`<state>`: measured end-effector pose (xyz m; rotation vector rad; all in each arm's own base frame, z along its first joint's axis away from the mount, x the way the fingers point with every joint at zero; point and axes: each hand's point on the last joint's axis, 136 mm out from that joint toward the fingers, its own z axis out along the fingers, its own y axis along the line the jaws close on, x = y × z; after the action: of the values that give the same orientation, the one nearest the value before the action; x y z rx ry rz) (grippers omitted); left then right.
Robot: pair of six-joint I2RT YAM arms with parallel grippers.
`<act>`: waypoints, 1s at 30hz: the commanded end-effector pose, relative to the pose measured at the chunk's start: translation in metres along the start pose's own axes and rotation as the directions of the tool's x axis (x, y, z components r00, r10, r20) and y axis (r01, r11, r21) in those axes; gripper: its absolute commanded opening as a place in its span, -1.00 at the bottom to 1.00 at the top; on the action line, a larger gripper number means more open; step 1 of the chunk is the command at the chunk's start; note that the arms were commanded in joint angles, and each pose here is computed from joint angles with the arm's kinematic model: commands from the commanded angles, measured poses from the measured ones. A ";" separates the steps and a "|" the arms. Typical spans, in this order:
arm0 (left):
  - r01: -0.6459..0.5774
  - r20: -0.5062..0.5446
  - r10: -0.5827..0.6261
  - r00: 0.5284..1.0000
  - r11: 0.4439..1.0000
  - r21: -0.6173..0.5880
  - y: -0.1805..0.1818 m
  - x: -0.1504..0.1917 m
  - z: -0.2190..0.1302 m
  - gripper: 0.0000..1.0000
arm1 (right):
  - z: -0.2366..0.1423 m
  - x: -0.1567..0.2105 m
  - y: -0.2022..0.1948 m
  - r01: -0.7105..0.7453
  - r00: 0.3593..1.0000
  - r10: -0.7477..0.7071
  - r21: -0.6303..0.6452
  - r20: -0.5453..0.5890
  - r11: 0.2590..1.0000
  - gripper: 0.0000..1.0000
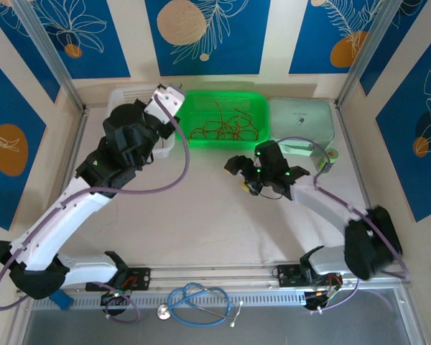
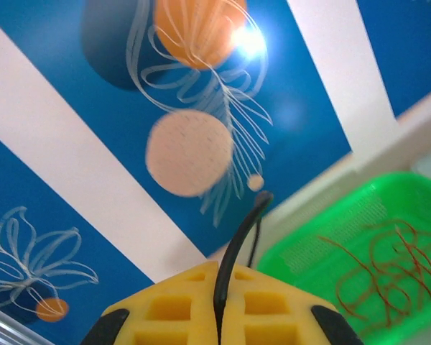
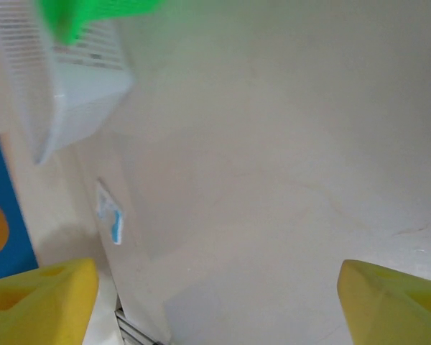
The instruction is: Untangle the cables
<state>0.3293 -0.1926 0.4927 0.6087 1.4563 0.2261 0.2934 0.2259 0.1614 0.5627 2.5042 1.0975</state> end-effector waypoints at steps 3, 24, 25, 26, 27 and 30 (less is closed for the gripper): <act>-0.081 -0.027 0.078 0.997 0.985 -0.154 0.042 -0.006 0.036 -1.00 | -0.051 -0.003 -0.004 0.141 0.983 -0.147 0.065 0.112 0.988 0.78; 0.142 -0.364 -0.247 0.898 0.946 -0.292 0.088 0.259 0.183 -1.00 | -0.094 0.027 -0.055 0.105 0.981 -0.123 0.125 0.147 0.987 0.76; 0.165 -0.381 -0.269 0.884 0.945 -0.283 0.077 0.276 0.183 -1.00 | -0.092 0.027 -0.056 0.105 0.982 -0.123 0.128 0.145 0.986 0.76; 0.183 -0.400 -0.287 0.870 0.943 -0.278 0.066 0.292 0.182 -1.00 | -0.090 0.026 -0.057 0.103 0.982 -0.122 0.133 0.143 0.986 0.76; 0.200 -0.416 -0.303 0.858 0.941 -0.273 0.057 0.305 0.181 -1.00 | -0.089 0.025 -0.056 0.103 0.982 -0.123 0.134 0.144 0.986 0.76; 0.248 -0.460 -0.348 0.817 0.932 -0.264 0.031 0.341 0.176 -1.00 | -0.085 0.024 -0.054 0.110 0.983 -0.128 0.143 0.131 0.984 0.76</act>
<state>0.5457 -0.0343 0.2345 0.2319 1.9879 0.3988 0.2199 0.1498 0.1706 0.4988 2.4653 0.8263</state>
